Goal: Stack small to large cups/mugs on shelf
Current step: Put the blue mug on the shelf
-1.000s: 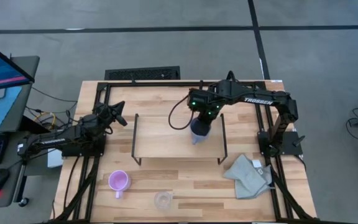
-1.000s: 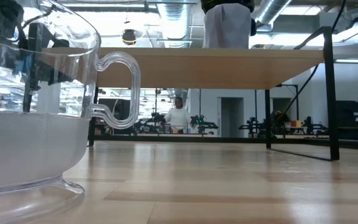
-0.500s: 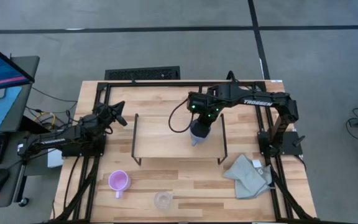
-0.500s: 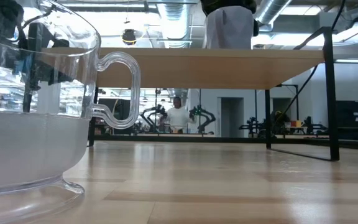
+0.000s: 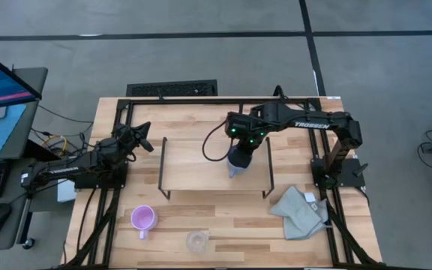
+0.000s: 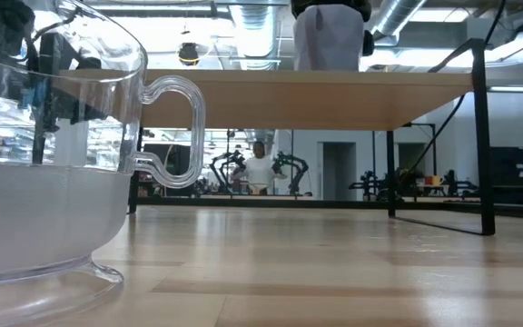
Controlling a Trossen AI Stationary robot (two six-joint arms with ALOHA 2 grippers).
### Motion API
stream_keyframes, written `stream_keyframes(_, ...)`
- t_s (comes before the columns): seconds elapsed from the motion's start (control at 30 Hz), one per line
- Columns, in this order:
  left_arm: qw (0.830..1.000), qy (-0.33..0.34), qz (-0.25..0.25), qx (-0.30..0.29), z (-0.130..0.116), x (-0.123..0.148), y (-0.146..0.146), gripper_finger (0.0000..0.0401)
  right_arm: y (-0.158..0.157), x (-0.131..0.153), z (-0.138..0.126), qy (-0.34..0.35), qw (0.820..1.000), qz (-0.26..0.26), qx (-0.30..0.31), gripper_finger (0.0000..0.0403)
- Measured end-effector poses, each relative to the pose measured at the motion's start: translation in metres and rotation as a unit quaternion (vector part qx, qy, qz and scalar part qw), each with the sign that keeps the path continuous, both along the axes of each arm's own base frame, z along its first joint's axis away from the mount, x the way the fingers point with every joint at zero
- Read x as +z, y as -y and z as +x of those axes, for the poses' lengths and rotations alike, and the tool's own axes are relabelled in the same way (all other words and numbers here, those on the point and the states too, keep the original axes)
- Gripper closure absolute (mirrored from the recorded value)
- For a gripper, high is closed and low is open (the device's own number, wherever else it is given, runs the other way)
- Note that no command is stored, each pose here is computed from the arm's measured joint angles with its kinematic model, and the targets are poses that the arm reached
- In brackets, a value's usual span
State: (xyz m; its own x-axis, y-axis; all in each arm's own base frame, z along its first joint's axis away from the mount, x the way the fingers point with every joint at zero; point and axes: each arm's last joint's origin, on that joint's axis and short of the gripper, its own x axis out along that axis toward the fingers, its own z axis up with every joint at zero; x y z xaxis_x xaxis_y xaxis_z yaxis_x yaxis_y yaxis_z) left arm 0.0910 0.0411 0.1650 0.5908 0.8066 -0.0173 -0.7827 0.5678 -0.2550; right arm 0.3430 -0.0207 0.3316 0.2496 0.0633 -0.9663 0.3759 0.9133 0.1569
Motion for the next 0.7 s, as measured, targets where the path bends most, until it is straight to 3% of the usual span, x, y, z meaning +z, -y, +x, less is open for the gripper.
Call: stream_keyframes(0.7,1.000,0.000,0.000,0.000,0.0000,0.0000,0.0000,0.0394,-0.0005,-0.0041,0.0000,-0.014,1.000,0.004,-0.003,0.0328)
